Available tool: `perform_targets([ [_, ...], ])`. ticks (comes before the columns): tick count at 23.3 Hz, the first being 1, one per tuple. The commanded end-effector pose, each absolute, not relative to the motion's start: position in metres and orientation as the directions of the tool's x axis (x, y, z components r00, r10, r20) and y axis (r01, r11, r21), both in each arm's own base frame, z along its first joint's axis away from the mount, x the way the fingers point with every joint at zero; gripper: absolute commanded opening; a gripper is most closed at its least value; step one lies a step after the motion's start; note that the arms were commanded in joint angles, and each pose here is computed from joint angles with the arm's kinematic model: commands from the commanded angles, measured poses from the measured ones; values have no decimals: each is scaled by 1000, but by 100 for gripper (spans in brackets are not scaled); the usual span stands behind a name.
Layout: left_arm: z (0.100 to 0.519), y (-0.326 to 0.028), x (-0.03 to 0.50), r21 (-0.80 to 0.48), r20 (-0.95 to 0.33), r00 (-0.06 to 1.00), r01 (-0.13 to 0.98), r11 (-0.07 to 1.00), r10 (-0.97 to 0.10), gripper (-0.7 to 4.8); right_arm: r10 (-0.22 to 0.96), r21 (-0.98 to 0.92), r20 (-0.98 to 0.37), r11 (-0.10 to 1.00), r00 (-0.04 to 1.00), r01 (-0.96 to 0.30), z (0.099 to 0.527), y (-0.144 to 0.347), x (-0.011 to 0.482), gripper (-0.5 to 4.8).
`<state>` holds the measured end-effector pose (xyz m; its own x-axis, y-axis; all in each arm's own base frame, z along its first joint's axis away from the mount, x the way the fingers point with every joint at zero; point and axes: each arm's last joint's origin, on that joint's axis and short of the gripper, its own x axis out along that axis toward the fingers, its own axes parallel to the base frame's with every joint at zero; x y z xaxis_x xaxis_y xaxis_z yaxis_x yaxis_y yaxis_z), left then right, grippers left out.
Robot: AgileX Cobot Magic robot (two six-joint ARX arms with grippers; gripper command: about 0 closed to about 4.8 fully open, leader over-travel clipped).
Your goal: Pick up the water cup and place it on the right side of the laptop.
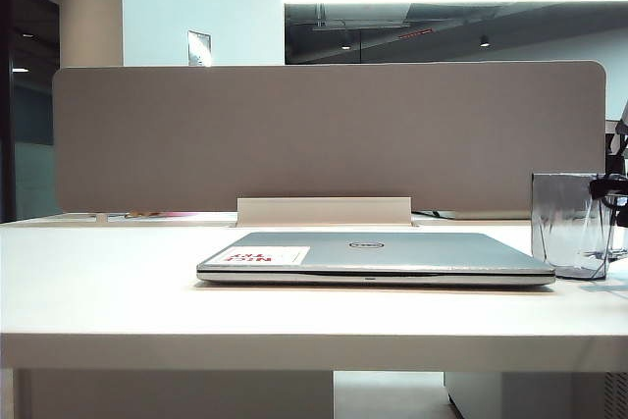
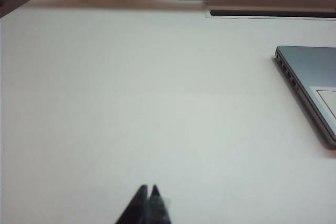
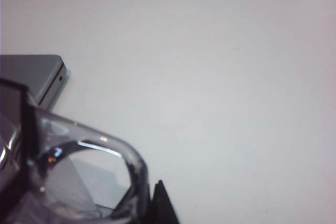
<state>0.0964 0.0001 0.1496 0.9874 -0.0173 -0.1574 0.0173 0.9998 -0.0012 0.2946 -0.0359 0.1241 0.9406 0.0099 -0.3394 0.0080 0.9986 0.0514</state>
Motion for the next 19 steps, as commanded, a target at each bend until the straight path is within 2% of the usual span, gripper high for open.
perform_targets([
  [1, 151, 0, 96, -5, -156, 987, 23, 1000, -23, -5, 12, 37, -353, 999, 936, 1, 116, -36, 296, 28],
  [2, 151, 0, 96, -5, -156, 987, 23, 1000, -23, -5, 12, 38, -356, 999, 934, 1, 115, -36, 296, 59],
  [4, 151, 0, 96, -5, -156, 987, 23, 1000, -23, -5, 12, 37, -350, 999, 937, 1, 116, -36, 296, 87],
  [13, 151, 0, 96, -5, -156, 987, 23, 1000, -23, -5, 12, 47, -350, 999, 937, 5, 115, -35, 290, 106],
  [19, 151, 0, 96, -5, -157, 987, 22, 1000, -23, -5, 10, 41, -315, 999, 949, 3, 128, -31, 269, 108],
])
